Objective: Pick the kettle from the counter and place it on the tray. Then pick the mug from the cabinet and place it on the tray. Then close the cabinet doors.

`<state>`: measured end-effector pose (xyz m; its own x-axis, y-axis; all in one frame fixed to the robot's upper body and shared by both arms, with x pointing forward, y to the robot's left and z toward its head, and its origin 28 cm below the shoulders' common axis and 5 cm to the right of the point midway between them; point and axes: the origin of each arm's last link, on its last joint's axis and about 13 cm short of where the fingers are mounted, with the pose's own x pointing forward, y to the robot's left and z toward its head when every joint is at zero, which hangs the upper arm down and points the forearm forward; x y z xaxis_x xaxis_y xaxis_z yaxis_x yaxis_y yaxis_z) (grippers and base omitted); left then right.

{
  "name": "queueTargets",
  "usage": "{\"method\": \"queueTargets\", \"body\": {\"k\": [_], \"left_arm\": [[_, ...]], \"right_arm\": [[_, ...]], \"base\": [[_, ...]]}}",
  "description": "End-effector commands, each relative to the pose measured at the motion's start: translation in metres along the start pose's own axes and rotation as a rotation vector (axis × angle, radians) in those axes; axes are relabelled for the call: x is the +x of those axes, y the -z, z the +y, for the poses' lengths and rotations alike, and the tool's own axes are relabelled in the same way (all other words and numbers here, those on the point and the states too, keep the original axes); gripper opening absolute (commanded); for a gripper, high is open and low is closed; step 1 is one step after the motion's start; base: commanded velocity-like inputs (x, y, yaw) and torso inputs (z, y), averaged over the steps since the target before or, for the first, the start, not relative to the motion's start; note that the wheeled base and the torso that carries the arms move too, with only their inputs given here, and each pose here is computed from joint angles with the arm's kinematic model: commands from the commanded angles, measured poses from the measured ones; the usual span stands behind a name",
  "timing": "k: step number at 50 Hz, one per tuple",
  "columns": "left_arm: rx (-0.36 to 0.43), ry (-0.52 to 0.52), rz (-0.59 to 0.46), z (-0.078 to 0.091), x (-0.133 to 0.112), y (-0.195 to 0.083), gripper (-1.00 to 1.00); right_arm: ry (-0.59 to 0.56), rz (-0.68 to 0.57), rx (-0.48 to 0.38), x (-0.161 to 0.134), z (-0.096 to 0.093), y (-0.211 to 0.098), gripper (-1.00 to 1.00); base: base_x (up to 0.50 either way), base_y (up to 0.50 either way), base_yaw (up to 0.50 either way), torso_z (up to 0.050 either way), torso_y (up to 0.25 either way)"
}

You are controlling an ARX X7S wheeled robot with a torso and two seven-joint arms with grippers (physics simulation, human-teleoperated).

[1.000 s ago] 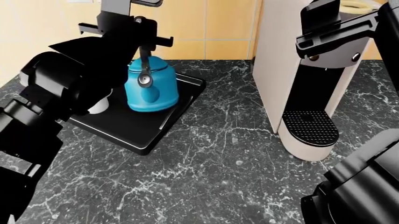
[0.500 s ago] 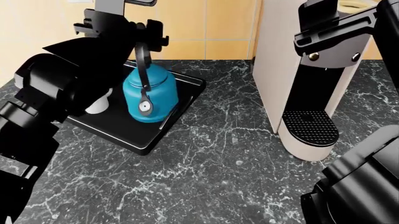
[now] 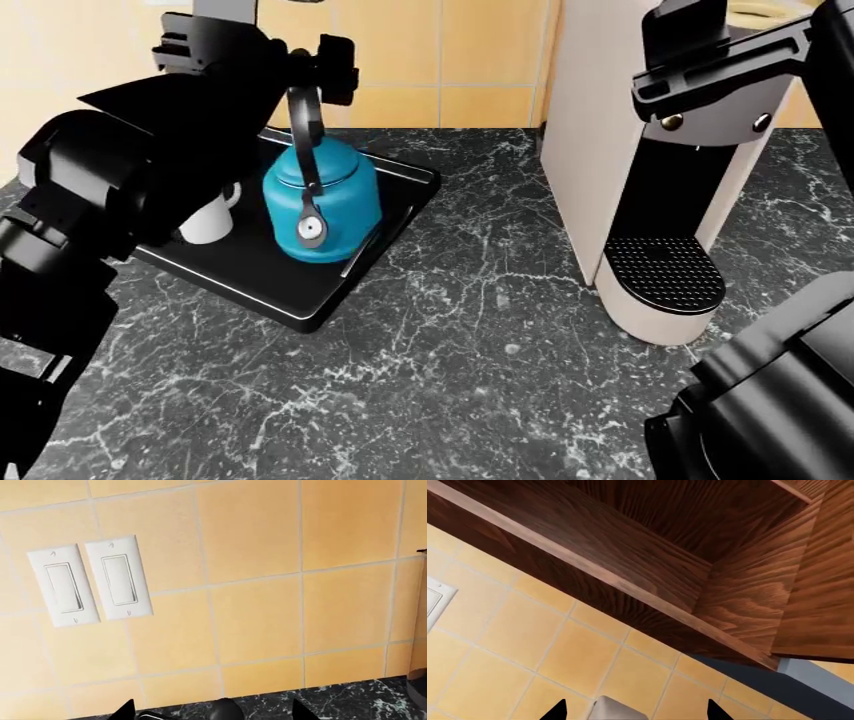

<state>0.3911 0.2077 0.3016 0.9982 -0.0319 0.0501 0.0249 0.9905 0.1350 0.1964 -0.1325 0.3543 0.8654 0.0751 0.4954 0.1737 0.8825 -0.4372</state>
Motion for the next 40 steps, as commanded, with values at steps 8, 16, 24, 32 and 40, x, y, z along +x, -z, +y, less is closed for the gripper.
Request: {"method": "queueTargets", "body": {"k": [8,16,24,32,40], "left_arm": [[-0.103,0.029,-0.042,0.005,-0.006,-0.022,1.00],[-0.169,0.048,-0.094,0.012,-0.021,-0.045,1.00],[-0.252,0.045,-0.224,0.028,-0.057,-0.073,1.00],[-0.261,0.052,-0.286,0.037,-0.089,-0.076,1.00],[-0.350,0.079,-0.240,0.042,-0.107,-0.073,1.00]], "right_arm": [[0.005,-0.002,-0.002,-0.002,-0.001,-0.001,1.00],[0.009,0.000,-0.005,-0.003,-0.002,-0.001,1.00],[0.012,0.008,-0.005,-0.003,-0.003,0.001,1.00],[0.011,0.007,0.000,-0.003,-0.003,0.002,1.00],[0.013,0.007,0.005,-0.005,-0.003,0.002,1.00]], "base": [[0.00,0.00,0.00,0.000,0.000],[0.00,0.00,0.00,0.000,0.000],[0.00,0.00,0.00,0.000,0.000],[0.00,0.00,0.00,0.000,0.000],[0.00,0.00,0.00,0.000,0.000]]}}
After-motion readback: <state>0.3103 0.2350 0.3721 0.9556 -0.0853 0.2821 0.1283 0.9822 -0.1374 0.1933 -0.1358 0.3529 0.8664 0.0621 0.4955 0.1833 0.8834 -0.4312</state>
